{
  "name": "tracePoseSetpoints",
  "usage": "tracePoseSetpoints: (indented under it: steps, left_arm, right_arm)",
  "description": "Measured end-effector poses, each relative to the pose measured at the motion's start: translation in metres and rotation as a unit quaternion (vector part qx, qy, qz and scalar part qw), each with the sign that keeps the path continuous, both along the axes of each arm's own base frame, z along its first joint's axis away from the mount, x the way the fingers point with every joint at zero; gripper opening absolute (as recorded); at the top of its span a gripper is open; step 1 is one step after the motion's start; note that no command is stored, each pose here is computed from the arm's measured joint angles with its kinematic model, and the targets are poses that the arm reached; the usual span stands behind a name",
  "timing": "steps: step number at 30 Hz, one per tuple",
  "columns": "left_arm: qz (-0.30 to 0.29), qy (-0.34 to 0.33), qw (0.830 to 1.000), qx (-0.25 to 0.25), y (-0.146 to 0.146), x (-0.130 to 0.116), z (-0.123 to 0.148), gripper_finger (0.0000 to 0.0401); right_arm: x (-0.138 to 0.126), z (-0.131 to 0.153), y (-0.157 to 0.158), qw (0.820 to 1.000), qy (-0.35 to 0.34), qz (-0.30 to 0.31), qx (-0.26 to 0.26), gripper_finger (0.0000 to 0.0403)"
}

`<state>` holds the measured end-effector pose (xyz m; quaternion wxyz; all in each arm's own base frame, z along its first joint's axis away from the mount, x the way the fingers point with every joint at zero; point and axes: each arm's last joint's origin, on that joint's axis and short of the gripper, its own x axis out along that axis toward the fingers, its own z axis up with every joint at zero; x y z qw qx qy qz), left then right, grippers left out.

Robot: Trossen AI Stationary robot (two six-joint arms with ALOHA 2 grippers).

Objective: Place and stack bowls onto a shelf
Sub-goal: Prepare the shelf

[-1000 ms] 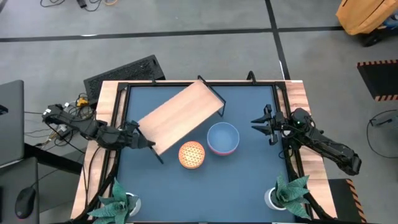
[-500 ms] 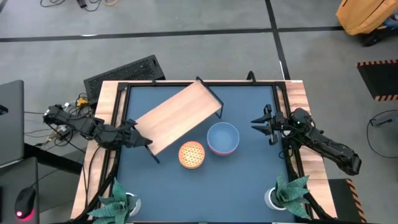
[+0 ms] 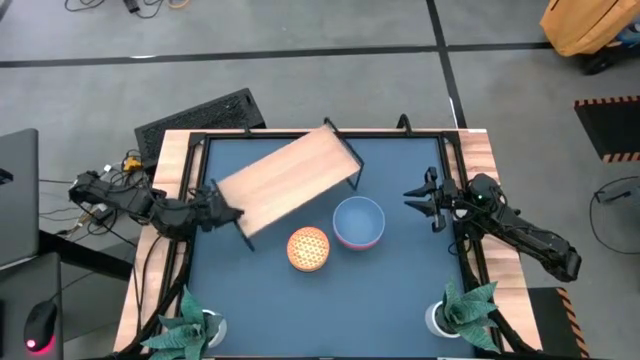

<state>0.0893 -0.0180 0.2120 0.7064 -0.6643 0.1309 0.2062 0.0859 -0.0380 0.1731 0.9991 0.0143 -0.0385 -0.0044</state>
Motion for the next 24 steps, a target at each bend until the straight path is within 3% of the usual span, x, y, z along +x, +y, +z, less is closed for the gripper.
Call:
tracePoseSetpoints:
  steps: [3,5,12,20,24]
  left_arm:
    - [-0.087,-0.004,0.995,-0.044,-0.005,-0.002,0.009,0.0215]
    - [-0.101,-0.004,0.994,-0.049,-0.006,-0.005,0.017,0.0215]
    - [-0.03,0.088,0.996,-0.016,0.006,-0.028,0.027,0.0215]
    - [-0.062,0.095,0.992,-0.063,0.003,-0.029,0.031,0.0215]
    - [-0.056,0.08,0.994,-0.043,0.004,-0.028,0.033,0.0215]
  right_arm:
    - [0.0,0.0,0.0,1.0,0.0,0.0,0.0,0.0134]
    - [0.0,0.0,0.0,1.0,0.0,-0.001,0.0,0.0134]
    - [0.0,0.0,-0.001,1.0,-0.001,-0.014,0.001,0.0134]
    - [0.0,0.0,-0.001,1.0,0.0,-0.019,0.002,0.0134]
    - [0.0,0.0,-0.001,1.0,-0.001,-0.021,0.002,0.0134]
